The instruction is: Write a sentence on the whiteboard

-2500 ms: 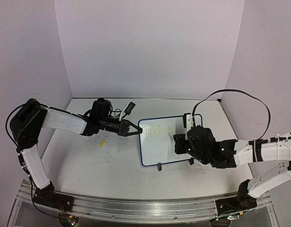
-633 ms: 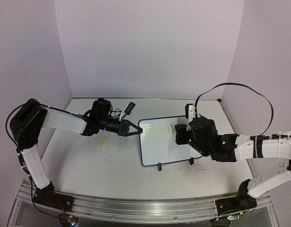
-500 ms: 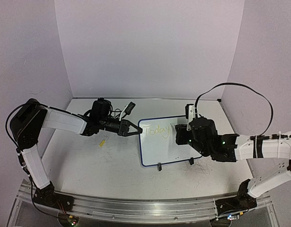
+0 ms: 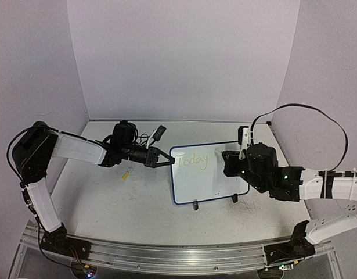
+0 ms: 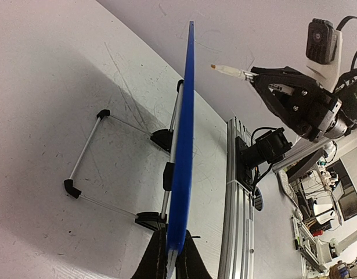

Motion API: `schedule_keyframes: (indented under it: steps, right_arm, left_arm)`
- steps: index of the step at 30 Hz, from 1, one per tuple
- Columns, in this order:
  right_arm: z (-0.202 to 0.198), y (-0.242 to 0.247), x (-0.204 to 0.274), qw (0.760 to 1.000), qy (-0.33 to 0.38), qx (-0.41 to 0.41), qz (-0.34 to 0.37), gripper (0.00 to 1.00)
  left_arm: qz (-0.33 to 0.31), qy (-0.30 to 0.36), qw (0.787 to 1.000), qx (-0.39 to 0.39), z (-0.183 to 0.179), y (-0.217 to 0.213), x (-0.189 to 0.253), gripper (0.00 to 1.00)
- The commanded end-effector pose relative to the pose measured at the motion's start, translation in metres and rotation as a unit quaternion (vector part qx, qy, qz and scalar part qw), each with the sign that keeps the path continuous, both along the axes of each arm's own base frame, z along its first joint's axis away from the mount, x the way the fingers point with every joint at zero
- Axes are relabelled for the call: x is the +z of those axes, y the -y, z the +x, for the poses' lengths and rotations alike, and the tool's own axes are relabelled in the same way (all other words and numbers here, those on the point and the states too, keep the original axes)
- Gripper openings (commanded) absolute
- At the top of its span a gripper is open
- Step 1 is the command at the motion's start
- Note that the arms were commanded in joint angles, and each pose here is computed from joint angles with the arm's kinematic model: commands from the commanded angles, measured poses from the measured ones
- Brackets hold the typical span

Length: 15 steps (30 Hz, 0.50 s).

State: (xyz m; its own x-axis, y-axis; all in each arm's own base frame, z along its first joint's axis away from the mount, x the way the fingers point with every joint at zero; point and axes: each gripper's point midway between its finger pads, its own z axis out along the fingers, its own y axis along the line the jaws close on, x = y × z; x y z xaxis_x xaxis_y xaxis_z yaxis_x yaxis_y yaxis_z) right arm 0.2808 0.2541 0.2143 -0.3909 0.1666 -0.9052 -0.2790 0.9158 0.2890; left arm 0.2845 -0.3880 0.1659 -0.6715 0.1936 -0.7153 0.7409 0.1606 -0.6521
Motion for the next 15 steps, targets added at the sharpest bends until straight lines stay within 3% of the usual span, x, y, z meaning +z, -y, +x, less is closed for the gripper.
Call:
schedule_keyframes:
  steps: [1, 15]
  right_arm:
    - [0.0064, -0.0114, -0.0007, 1.0, 0.001, 0.004, 0.0, 0.0]
    - [0.0142, -0.0079, -0.0062, 1.0, 0.002, -0.022, -0.009, 0.0]
  left_arm:
    - [-0.012, -0.006, 1.0, -0.015, -0.011, 0.0004, 0.0135, 0.0]
    - [-0.013, -0.006, 1.0, -0.015, -0.0108, 0.0007, 0.0146, 0.0]
